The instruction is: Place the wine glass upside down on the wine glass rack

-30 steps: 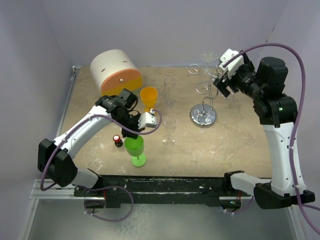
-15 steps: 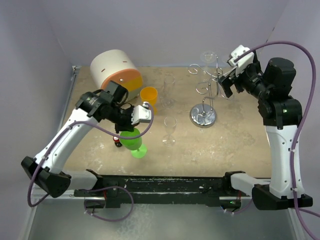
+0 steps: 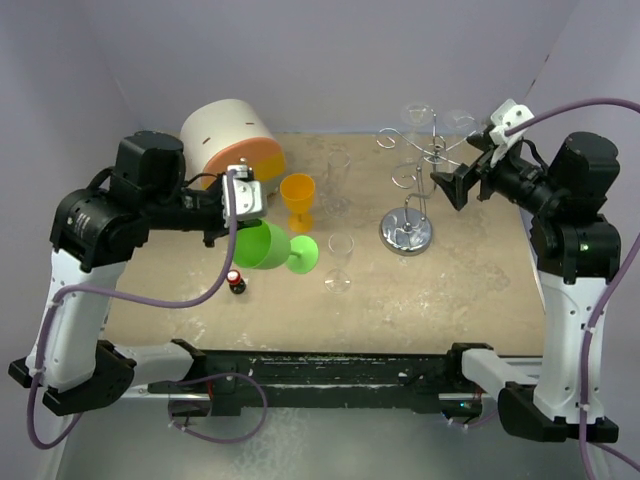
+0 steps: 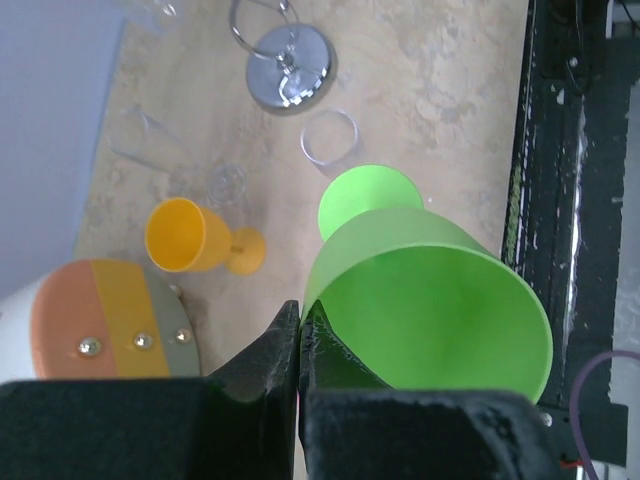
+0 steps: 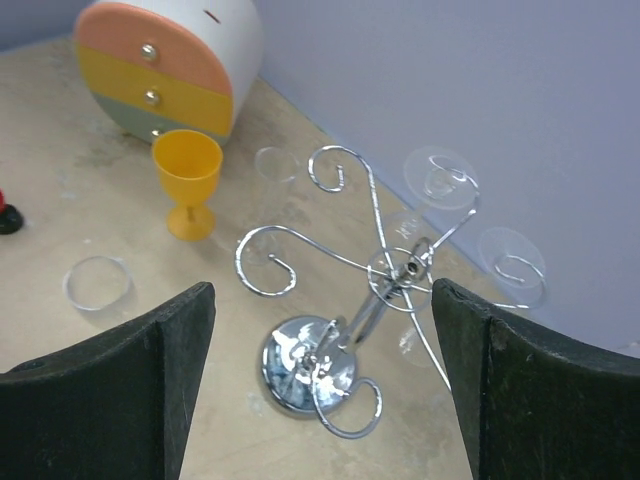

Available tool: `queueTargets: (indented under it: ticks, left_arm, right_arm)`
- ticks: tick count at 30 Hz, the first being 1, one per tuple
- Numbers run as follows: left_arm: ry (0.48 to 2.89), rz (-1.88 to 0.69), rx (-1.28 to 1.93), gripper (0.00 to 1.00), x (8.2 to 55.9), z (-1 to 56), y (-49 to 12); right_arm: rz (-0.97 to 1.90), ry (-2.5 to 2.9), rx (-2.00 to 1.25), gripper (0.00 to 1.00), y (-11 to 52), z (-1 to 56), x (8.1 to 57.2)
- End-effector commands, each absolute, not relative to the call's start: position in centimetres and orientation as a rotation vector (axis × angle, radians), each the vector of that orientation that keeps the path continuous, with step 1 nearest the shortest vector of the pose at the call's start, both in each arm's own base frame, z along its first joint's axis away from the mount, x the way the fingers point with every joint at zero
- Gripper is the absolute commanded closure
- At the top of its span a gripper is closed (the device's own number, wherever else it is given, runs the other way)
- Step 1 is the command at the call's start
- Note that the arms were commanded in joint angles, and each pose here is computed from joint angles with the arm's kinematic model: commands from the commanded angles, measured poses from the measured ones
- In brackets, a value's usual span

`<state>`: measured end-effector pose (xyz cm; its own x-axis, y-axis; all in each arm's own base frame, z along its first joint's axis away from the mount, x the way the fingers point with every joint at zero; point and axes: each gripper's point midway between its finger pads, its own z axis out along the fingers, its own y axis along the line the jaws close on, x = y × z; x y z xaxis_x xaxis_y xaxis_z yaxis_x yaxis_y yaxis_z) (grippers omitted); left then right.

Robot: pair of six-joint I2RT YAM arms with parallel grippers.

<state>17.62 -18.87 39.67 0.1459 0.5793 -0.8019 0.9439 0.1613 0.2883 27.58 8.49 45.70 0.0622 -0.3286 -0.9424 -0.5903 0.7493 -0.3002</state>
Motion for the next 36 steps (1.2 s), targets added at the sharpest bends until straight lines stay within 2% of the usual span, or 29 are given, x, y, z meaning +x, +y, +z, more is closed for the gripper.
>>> queueTargets:
  ticks: [1, 15, 28, 36]
  left_arm:
    - [1.449, -0.56, 1.411, 1.0, 17.9, 44.0, -20.1]
    - [1.155, -0.546, 1.031, 1.0, 23.9, 56.8, -23.4]
    - [1.099, -0.612, 0.875, 1.0, 26.9, 60.6, -25.1]
    - [1.108, -0.634, 0.808, 1.0, 28.4, 61.5, -25.6]
  right_arm:
    - [0.396, 1.48, -0.802, 0.1, 10.6, 46.5, 26.4]
    - [0.62, 1.426, -0.859, 0.12, 13.2, 47.4, 26.7]
    - [0.91, 1.417, -0.807, 0.15, 17.0, 48.7, 29.2]
    - [0.956, 1.405, -0.738, 0.24, 18.8, 50.5, 30.2]
